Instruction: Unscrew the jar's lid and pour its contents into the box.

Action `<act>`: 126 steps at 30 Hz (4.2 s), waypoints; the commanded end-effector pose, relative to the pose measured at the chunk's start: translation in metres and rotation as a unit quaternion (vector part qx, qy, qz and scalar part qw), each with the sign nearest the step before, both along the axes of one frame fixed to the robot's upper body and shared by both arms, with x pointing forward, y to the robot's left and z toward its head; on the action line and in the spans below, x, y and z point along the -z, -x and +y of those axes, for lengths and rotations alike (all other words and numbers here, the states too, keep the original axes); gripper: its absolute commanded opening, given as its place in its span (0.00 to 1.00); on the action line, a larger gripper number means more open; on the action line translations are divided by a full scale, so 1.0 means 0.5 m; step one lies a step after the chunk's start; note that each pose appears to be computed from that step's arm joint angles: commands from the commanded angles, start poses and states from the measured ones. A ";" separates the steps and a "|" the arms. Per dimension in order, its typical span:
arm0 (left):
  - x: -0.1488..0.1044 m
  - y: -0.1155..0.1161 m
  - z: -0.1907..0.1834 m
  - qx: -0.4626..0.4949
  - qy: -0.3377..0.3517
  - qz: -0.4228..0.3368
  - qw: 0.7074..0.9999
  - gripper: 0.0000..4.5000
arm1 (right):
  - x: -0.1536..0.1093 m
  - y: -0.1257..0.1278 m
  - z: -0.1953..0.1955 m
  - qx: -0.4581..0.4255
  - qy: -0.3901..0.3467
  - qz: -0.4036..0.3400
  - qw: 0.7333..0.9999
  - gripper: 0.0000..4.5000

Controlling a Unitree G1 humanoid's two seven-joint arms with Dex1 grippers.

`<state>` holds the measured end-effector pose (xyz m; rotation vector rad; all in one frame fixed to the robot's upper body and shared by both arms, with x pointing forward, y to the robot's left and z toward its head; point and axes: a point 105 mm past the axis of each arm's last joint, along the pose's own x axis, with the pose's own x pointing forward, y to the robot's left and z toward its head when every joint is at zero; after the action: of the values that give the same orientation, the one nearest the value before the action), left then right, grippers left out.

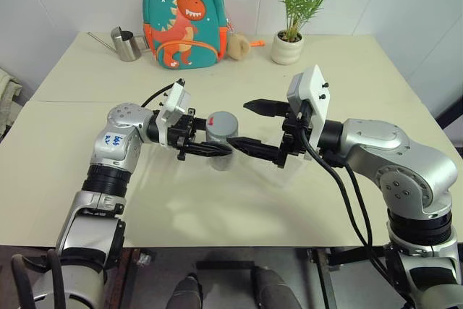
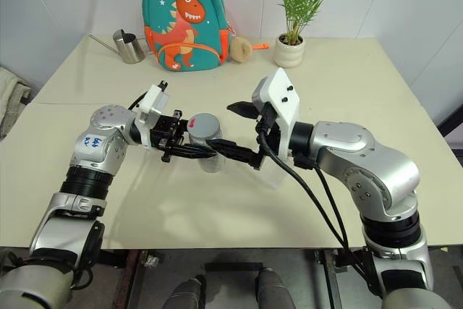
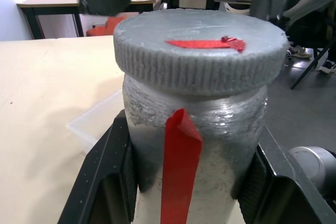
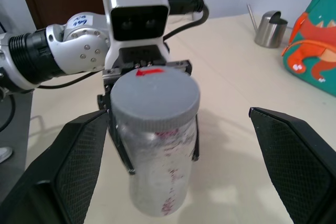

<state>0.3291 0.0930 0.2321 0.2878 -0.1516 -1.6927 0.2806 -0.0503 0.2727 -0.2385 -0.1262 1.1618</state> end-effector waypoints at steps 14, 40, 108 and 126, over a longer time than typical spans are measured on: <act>-0.022 0.012 -0.006 0.028 0.003 -0.030 0.999 0.43 | -0.051 0.025 0.017 -0.014 -0.027 -0.042 0.999 0.99; -0.020 0.014 -0.006 0.025 0.002 -0.033 0.999 0.43 | -0.029 -0.016 0.075 -0.007 -0.036 -0.021 0.999 0.99; -0.021 0.005 -0.007 0.014 0.003 -0.040 0.999 0.43 | -0.025 0.009 0.048 -0.033 0.010 -0.042 0.999 0.73; -0.020 0.002 -0.007 0.011 0.003 -0.041 0.999 0.43 | -0.021 0.009 0.050 -0.036 0.016 -0.040 0.998 0.73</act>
<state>0.3300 0.0897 0.2303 0.3099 -0.1750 -1.6928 0.2833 -0.0275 0.2745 -0.2810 -0.1421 1.2099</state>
